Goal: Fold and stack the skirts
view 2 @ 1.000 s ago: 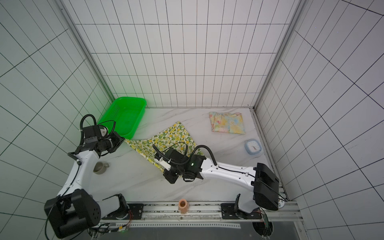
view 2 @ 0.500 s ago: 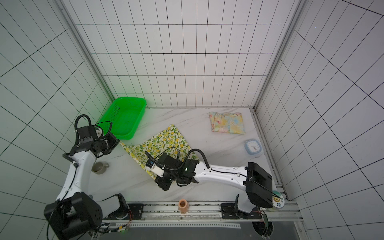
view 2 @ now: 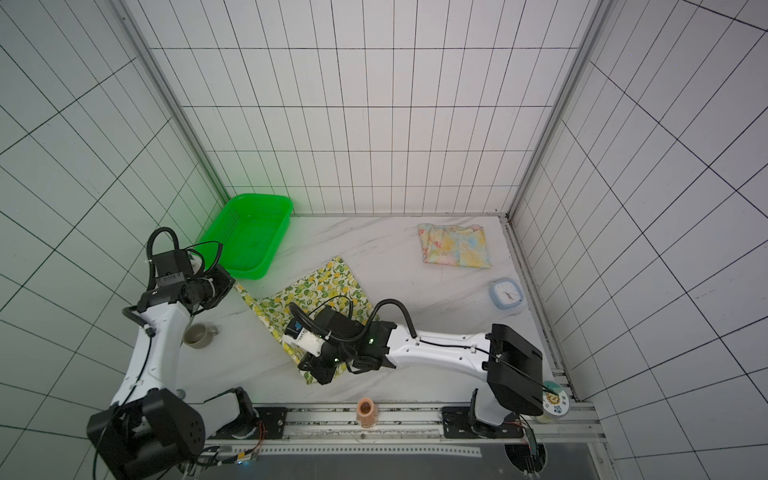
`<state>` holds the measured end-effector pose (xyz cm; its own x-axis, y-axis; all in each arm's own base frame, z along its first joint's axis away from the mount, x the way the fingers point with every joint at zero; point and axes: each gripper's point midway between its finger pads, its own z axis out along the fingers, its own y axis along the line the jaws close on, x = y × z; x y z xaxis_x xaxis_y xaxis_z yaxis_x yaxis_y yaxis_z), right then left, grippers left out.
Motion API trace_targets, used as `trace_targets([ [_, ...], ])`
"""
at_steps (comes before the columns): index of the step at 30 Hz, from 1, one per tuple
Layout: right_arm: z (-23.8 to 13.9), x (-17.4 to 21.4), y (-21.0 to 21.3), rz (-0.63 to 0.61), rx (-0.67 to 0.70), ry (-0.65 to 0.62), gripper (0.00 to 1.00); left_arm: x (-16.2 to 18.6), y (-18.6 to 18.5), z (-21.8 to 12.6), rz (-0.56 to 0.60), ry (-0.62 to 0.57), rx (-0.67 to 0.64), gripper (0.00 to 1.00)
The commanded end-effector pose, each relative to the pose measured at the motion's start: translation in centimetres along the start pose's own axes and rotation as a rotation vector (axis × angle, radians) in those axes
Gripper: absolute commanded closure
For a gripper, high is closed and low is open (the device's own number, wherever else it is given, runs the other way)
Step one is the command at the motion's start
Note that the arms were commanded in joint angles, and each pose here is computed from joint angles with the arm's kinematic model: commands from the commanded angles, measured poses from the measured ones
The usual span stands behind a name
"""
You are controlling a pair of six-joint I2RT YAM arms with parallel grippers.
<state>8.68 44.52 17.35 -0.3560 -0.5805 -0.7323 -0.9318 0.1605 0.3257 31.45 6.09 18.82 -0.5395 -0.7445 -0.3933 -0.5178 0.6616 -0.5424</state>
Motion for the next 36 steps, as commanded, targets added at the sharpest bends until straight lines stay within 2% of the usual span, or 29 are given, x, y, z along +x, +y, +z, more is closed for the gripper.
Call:
trace_targets([
  [1, -1.1, 3.2, 0.0, 0.068, -0.077, 0.055, 1.0, -3.6, -3.7, 0.0, 0.05, -0.153, 0.048, 1.0],
  [7, -2.4, 4.5, -2.8, 0.165, -0.051, 0.025, 1.0, -2.6, -6.9, 2.6, 0.04, -0.138, 0.102, 1.0],
  [15, -4.1, 6.6, -5.6, 0.271, -0.022, 0.006, 1.0, -0.8, -10.8, 6.0, 0.089, -0.098, 0.117, 1.0],
  [36, -5.2, 9.0, -10.1, 0.433, 0.01, 0.012, 1.0, 1.8, -15.7, 14.3, 0.154, 0.015, 0.109, 1.0],
])
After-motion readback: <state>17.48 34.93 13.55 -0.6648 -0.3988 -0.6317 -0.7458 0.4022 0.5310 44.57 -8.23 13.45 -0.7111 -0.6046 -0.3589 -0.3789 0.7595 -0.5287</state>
